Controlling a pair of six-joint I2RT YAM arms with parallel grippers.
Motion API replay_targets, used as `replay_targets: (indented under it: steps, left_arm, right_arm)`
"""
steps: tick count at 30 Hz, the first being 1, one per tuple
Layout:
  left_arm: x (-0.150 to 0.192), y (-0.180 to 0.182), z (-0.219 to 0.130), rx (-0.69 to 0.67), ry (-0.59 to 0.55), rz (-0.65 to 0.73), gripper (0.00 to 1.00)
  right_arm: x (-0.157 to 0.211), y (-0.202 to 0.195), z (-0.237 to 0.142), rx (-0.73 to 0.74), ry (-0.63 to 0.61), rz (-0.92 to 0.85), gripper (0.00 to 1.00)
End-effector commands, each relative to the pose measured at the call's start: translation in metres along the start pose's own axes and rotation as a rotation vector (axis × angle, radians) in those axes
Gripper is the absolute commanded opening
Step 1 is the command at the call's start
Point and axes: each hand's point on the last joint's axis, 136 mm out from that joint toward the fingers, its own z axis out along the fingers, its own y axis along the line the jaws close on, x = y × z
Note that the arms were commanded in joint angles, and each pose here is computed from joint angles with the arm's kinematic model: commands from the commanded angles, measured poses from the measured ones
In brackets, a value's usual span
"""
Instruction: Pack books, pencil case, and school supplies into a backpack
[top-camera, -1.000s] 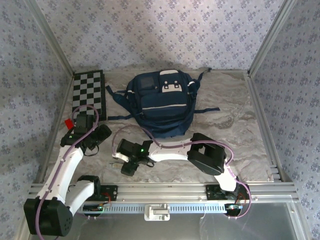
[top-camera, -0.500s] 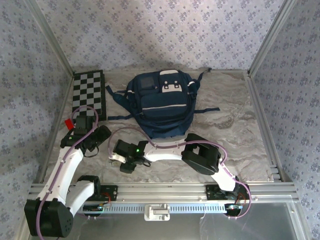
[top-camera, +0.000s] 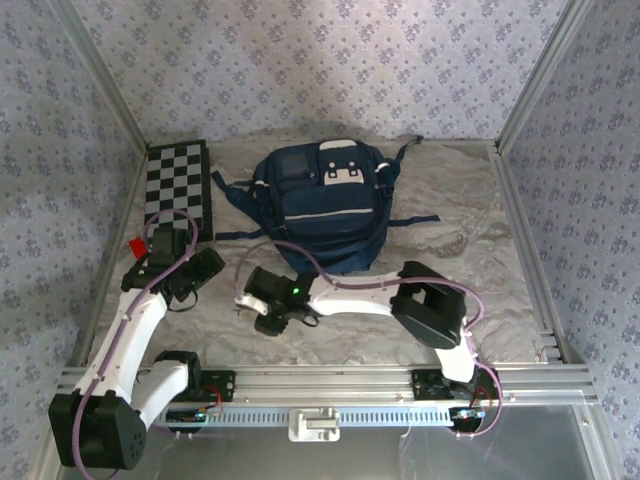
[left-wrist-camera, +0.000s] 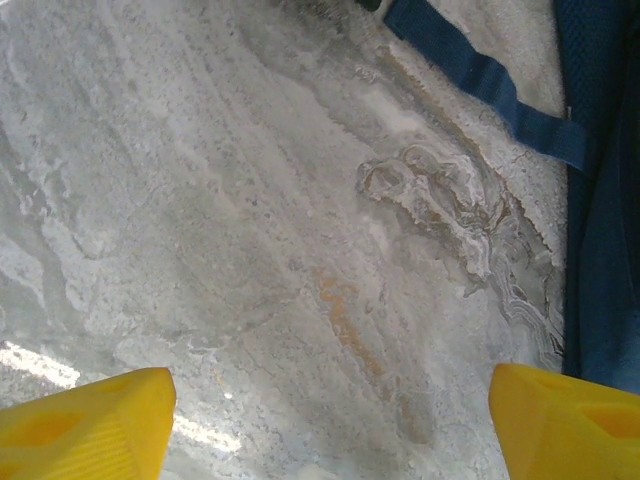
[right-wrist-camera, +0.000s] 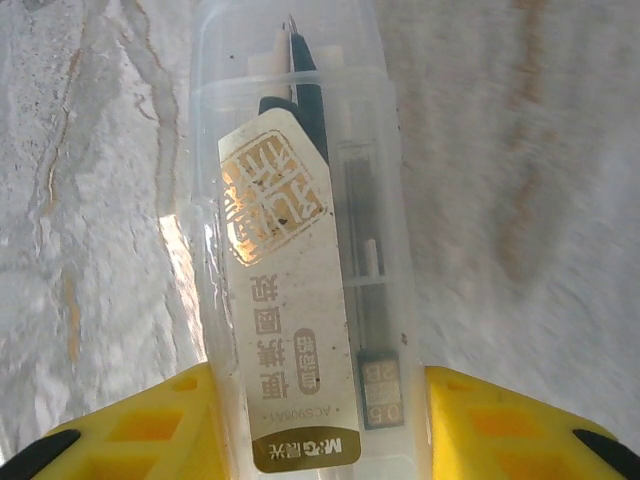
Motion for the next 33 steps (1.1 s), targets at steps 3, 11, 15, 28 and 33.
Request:
replay_targets:
  steps: [3,11,15,28,33]
  left_arm:
    - [-0.022,-0.039,-0.017,0.061,-0.049,0.132,0.84]
    - [-0.019,-0.134,-0.013,0.158,-0.111,0.489,0.85]
    - [0.015,-0.193,-0.009,0.271,-0.057,0.8,0.83]
    - [0.08,-0.284,0.042,0.349,-0.131,1.456,0.84]
    - [0.088,-0.294,0.07,0.281,-0.067,1.525,0.81]
  right_arm:
    - [0.0,-0.031,-0.06,0.078,-0.077,0.186,0.37]
    - [0.055,-0.078,-0.125,0.158,-0.082,0.485,0.37]
    - [0.082,-0.098,-0.154,0.165,-0.099,0.634,0.37]
    - [0.174,-0.141,-0.211,0.263,-0.108,1.01,0.37]
    - [0.183,-0.147,-0.213,0.266,-0.109,1.056,0.37]
